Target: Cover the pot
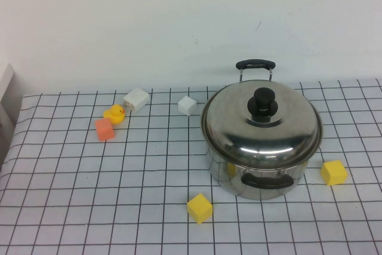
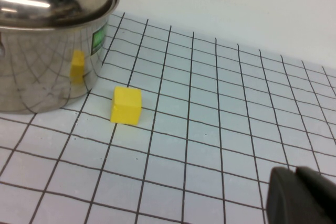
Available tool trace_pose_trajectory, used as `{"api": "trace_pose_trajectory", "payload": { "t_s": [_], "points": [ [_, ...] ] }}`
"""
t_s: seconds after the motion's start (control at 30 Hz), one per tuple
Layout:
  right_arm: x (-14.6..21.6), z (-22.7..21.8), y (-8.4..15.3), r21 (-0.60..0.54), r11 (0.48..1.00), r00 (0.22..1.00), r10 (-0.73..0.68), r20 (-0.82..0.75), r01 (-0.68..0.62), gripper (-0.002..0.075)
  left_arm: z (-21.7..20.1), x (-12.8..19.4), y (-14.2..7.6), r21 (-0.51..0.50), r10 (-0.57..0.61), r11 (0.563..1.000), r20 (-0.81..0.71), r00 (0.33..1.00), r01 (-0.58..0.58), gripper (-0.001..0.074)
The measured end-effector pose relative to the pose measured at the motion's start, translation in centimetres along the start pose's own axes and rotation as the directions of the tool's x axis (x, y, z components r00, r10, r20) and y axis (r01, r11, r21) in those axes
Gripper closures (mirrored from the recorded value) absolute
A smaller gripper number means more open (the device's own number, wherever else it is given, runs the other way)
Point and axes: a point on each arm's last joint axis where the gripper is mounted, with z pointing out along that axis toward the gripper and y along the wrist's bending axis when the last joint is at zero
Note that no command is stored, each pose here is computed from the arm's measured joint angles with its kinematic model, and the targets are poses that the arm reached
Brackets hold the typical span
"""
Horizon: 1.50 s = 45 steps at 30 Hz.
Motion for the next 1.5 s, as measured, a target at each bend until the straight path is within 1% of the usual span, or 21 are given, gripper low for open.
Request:
{"api": "trace_pose_trajectory", "payload": {
  "t_s": [0.1, 0.27, 0.33, 0.4, 0.5, 0.6, 0.73, 0.83, 0.93, 1.0, 1.2, 1.3, 1.5],
  "points": [
    [0.0, 0.0, 0.0, 0.0, 1.0, 1.0, 0.0, 0.0, 0.0, 0.0717, 0.0, -0.1, 0.0, 0.001, 0.012, 1.0, 0.012, 1.0, -0.012, 0.0735],
    [0.0, 0.0, 0.0, 0.0, 1.0, 1.0, 0.0, 0.0, 0.0, 0.0717, -0.1, -0.6, -0.3, 0.008, 0.013, 1.0, 0.082, 0.997, -0.013, 0.0735],
    [0.0, 0.0, 0.0, 0.0, 1.0, 1.0, 0.0, 0.0, 0.0, 0.0717, -0.3, -0.7, -0.3, -0.02, -0.009, 1.0, 0.114, 0.993, 0.011, 0.0735],
    [0.0, 0.0, 0.0, 0.0, 1.0, 1.0, 0.0, 0.0, 0.0, 0.0717, -0.4, -0.7, -0.2, -0.069, -0.028, 0.997, 0.137, 0.99, 0.038, 0.0735],
    [0.0, 0.0, 0.0, 0.0, 1.0, 1.0, 0.0, 0.0, 0.0, 0.0717, -0.3, -0.2, 0.2, -0.128, -0.031, 0.99, 0.17, 0.985, 0.053, 0.0735],
    [0.0, 0.0, 0.0, 0.0, 1.0, 1.0, 0.0, 0.0, 0.0, 0.0717, 0.3, 1.8, 1.1, -0.173, -0.027, 0.983, 0.189, 0.982, 0.061, 0.0735],
    [0.0, 0.0, 0.0, 0.0, 1.0, 1.0, 0.0, 0.0, 0.0, 0.0717, 1.4, 5.7, 2.8, -0.2, -0.048, 0.976, 0.209, 0.977, 0.091, 0.0735],
    [0.0, 0.0, 0.0, 0.0, 1.0, 1.0, 0.0, 0.0, 0.0, 0.0717, 2.6, 8.7, 4.1, -0.232, -0.079, 0.966, 0.157, 0.985, 0.114, 0.0736],
    [0.0, 0.0, 0.0, 0.0, 1.0, 1.0, 0.0, 0.0, 0.0, 0.0717, 2.9, 9.8, 4.5, -0.252, -0.103, 0.959, 0.115, 0.988, 0.13, 0.0736],
    [0.0, 0.0, 0.0, 0.0, 1.0, 1.0, 0.0, 0.0, 0.0, 0.0717, 2.9, 9.8, 4.6, -0.26, -0.082, 0.96, 0.104, 0.991, 0.106, 0.0736],
    [0.0, 0.0, 0.0, 0.0, 1.0, 1.0, 0.0, 0.0, 0.0, 0.0717, 2.9, 9.8, 4.6, -0.278, 0.065, 0.959, 0.066, 0.996, -0.045, 0.0736],
    [0.0, 0.0, 0.0, 0.0, 1.0, 1.0, 0.0, 0.0, 0.0, 0.0717, 2.9, 9.8, 4.6, -0.284, 0.116, 0.954, 0.051, 0.992, -0.097, 0.0736],
    [0.0, 0.0, 0.0, 0.0, 1.0, 1.0, 0.0, 0.0, 0.0, 0.0717, 2.9, 9.8, 4.7, -0.29, 0.149, 0.948, 0.042, 0.988, -0.131, 0.0736]
  ]
}}
